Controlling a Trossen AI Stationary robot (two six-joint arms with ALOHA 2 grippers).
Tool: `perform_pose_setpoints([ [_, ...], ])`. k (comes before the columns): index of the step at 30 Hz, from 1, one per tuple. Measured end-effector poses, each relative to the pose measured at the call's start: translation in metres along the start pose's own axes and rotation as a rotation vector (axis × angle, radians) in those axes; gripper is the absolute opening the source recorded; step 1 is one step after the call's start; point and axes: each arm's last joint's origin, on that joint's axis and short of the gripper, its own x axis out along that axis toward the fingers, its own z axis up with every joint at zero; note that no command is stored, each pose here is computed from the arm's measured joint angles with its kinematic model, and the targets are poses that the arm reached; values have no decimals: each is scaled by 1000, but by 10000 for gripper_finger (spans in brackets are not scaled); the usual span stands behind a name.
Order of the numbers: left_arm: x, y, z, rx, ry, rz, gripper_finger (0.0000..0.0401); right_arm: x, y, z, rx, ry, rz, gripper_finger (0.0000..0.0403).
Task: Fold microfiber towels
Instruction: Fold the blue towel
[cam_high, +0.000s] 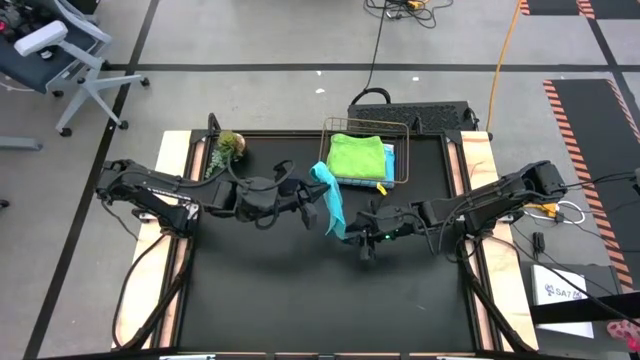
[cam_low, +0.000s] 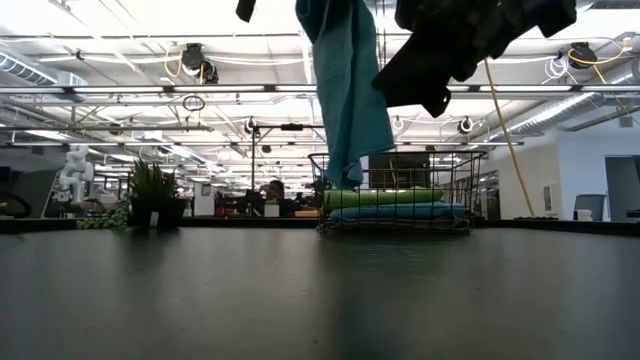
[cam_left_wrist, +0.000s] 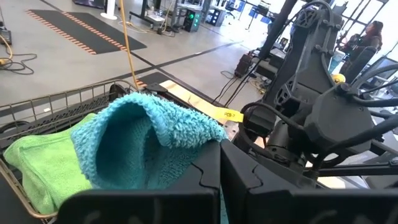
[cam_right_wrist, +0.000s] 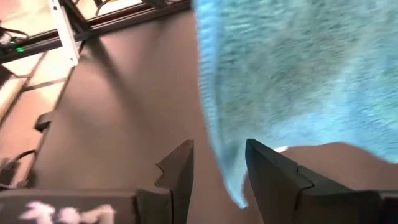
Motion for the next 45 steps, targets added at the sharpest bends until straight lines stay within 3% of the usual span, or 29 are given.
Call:
perform_pose_setpoints([
  [10,0,0,0,-4,-1,-1,2,11,-11,-4,-28,10,-104,133],
  [13,0,0,0,-8,-2,-3,1,21,-15,-10,9,43,-113,101],
  [17,0,0,0,-5,3,-6,4,26,-12,-15,11,77,-70,15],
  [26,-2,2,-10,-9,100,6,5,19,-3,-13,15,53,-42,1],
  [36,-12,2,-32,-75,275,86,5,-21,10,2,21,-2,20,1],
  [45,-25,3,-53,-220,526,111,5,-74,18,20,48,-128,110,0],
])
